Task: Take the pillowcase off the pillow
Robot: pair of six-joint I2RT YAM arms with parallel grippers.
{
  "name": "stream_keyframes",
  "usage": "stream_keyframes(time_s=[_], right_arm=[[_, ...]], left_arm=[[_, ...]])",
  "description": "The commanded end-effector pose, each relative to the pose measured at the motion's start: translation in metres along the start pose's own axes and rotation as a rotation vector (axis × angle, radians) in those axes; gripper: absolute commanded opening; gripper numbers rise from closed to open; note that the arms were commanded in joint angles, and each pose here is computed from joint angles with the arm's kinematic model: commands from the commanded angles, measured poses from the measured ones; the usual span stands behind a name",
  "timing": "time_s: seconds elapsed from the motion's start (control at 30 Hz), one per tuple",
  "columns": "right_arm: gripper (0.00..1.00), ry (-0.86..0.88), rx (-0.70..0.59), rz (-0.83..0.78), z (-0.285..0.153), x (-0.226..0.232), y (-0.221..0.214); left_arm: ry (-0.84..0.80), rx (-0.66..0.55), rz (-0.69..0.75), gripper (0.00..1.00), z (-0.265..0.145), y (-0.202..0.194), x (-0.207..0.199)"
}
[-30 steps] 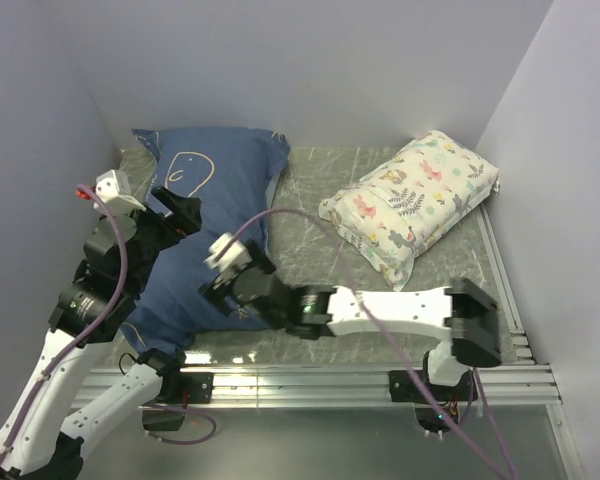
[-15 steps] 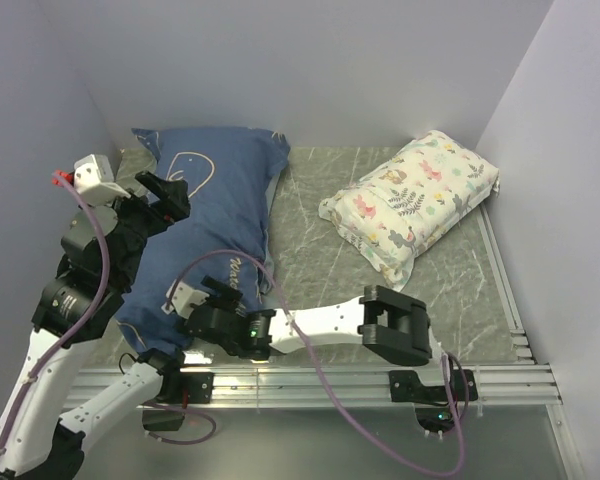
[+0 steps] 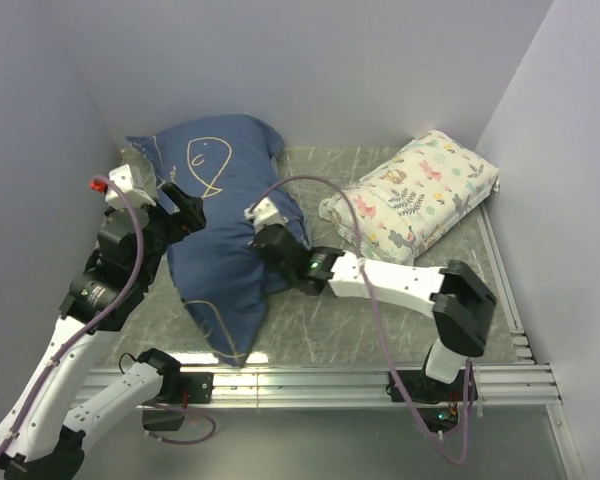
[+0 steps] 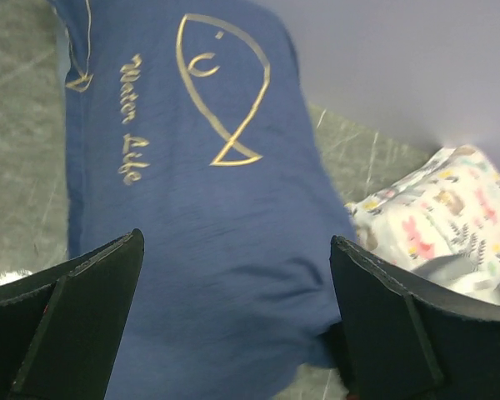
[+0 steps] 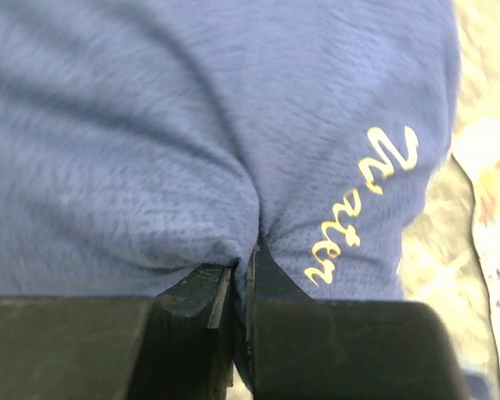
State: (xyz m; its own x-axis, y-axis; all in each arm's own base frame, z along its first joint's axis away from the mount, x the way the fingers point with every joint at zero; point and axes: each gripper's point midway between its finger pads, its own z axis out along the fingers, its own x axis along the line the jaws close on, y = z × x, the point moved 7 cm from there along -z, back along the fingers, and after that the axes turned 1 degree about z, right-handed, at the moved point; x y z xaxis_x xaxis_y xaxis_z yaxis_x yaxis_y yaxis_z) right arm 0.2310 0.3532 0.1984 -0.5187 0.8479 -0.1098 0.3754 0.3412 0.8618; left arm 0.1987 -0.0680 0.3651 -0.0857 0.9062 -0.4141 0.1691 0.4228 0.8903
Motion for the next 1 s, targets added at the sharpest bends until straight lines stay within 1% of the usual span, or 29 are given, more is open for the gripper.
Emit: stream_keyframes(time_s=[0.0,0.03,0.07,0.1,0.13,0.17,0.3,0.37,0.4,0.43,0.5,0.53,0.6,0.63,0.67,0.7,0.77,0.8,0.83,0.87,0.9,0.97], right_arm=[[0.0,-0.018,-0.023,0.205,-0.011,-0.032,0.01],[0.0,0.018,-0.012,0.246,-0.011,-0.035,0.009],[0.0,0.01,0.003,0.256,-0.01,-0.038,-0.001],[0.01,0.003,-0.012,0.277,-0.014,-0.041,0.001],[0.06,-0.003,-0.017,0.29,-0.016,-0.042,0.0],[0.08,-0.015,-0.012,0.293,-0.016,-0.045,-0.005],[0.09,-0.02,-0.061,0.331,-0.03,-0.052,-0.002],[0.08,-0.028,-0.065,0.336,-0.034,-0.055,-0.003],[0.07,-0.025,-0.071,0.34,-0.037,-0.056,-0.002],[0.06,-0.025,-0.072,0.344,-0.037,-0.056,-0.002],[0.04,-0.023,-0.07,0.352,-0.039,-0.057,-0.004],[0.03,-0.025,-0.065,0.353,-0.038,-0.056,-0.005],[0.0,-0.034,-0.054,0.348,-0.037,-0.057,-0.008],[0.0,-0.034,-0.049,0.347,-0.037,-0.057,-0.009],[0.0,-0.032,-0.045,0.346,-0.036,-0.056,-0.011],[0.0,-0.025,-0.046,0.35,-0.036,-0.056,-0.011],[0.0,-0.019,-0.041,0.35,-0.036,-0.055,-0.013],[0.0,-0.014,-0.037,0.348,-0.035,-0.054,-0.014],[0.0,-0.005,-0.039,0.351,-0.035,-0.053,-0.012],[0.0,-0.002,-0.034,0.349,-0.035,-0.053,-0.013],[0.0,0.0,-0.031,0.347,-0.034,-0.052,-0.014],[0.0,0.008,-0.03,0.348,-0.034,-0.051,-0.014]], left_arm=[[0.014,0.036,-0.019,0.99,0.011,-0.022,0.004],[0.019,0.043,-0.037,0.99,0.013,-0.027,0.005],[0.024,0.059,-0.04,0.99,0.017,-0.034,0.006],[0.045,0.088,-0.035,0.99,0.022,-0.048,0.012],[0.052,0.102,-0.049,0.99,0.025,-0.055,0.012],[0.07,0.122,-0.047,0.99,0.03,-0.063,0.015],[0.186,0.184,-0.07,0.99,0.043,-0.096,0.034],[0.251,0.163,-0.117,0.99,0.046,-0.1,0.046],[0.282,0.167,-0.128,0.99,0.048,-0.109,0.054],[0.327,0.145,-0.179,0.99,0.051,-0.108,0.063],[0.371,0.151,-0.224,0.99,0.053,-0.115,0.076],[0.403,0.136,-0.271,0.99,0.056,-0.114,0.085],[0.411,0.157,-0.303,0.99,0.057,-0.122,0.095],[0.433,0.137,-0.334,0.99,0.059,-0.12,0.103],[0.44,0.136,-0.348,0.99,0.06,-0.122,0.108],[0.438,0.169,-0.364,0.99,0.061,-0.132,0.113],[0.431,0.151,-0.427,0.99,0.069,-0.131,0.124],[0.385,0.2,-0.451,0.97,0.071,-0.142,0.124],[0.386,0.193,-0.498,0.93,0.074,-0.142,0.131],[0.344,0.174,-0.521,0.92,0.082,-0.14,0.13],[0.313,0.207,-0.544,0.91,0.083,-0.148,0.131],[0.307,0.199,-0.588,0.89,0.09,-0.152,0.135]])
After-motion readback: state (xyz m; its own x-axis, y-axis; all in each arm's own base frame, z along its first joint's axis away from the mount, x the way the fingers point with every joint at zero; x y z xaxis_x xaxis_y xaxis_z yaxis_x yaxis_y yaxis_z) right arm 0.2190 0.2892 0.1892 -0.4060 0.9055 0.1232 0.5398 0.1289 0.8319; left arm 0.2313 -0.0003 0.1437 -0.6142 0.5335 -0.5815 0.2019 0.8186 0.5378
